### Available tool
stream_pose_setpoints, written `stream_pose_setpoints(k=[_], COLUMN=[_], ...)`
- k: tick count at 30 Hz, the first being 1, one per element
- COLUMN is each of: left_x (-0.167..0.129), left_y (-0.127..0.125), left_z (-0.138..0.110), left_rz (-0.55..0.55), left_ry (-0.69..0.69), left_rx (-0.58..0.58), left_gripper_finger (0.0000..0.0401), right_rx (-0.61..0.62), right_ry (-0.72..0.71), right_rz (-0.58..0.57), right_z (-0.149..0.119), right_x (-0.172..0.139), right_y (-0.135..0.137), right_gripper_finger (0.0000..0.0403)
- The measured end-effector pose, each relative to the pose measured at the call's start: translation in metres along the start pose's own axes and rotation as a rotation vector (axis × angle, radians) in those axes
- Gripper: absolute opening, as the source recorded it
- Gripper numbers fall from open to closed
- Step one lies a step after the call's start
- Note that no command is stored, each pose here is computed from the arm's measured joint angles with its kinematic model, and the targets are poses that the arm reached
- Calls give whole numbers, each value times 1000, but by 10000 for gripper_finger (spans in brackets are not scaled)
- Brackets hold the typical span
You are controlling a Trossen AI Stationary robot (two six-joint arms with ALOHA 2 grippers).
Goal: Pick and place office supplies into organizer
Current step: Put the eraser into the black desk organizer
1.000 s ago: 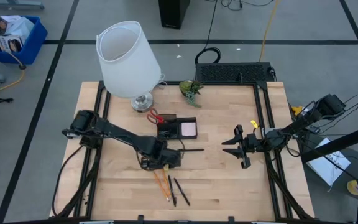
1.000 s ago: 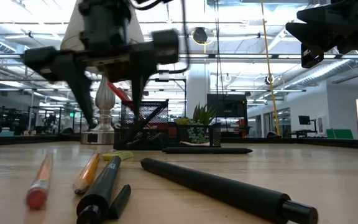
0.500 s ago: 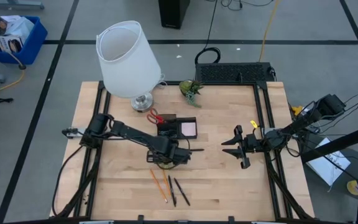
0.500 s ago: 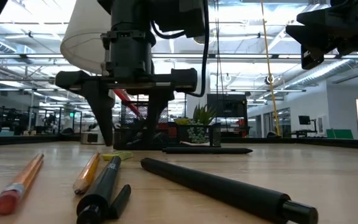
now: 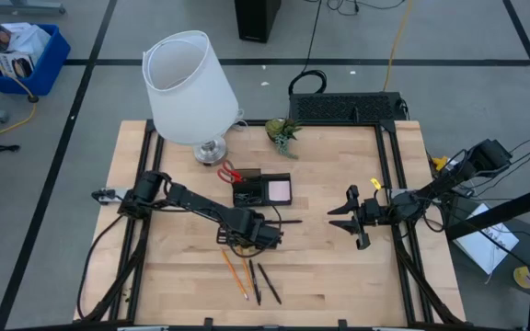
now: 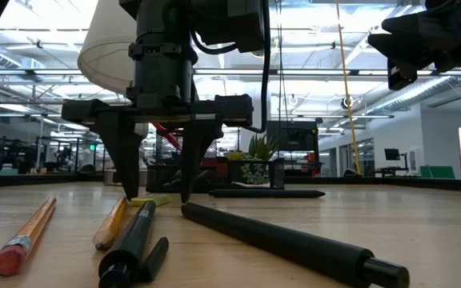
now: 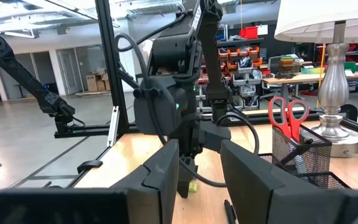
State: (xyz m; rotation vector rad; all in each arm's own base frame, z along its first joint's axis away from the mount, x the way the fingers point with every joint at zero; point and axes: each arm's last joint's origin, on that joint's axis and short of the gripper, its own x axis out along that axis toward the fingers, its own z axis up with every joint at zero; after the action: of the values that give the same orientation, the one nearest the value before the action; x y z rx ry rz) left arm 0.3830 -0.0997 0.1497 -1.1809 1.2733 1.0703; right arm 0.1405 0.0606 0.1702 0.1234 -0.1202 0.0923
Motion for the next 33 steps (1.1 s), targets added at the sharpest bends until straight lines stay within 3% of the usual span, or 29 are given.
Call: stream_pose_setpoints(k=[8,21,33], left_x=[0,0,0], left_y=[1,1,2], left_z=[-4,-3,-3], left_rz=[1,3,11], left_ry=[-2,-4,-3], left_rx=[15,18,14], left_gripper_finger=[248,163,136], right_rx=[0,0,0], right_ry=[0,0,0], right_rz=[0,0,0], right_z=[0,0,0], right_x=[0,0,0], right_y=[0,0,0], right_gripper_finger=[116,116,116])
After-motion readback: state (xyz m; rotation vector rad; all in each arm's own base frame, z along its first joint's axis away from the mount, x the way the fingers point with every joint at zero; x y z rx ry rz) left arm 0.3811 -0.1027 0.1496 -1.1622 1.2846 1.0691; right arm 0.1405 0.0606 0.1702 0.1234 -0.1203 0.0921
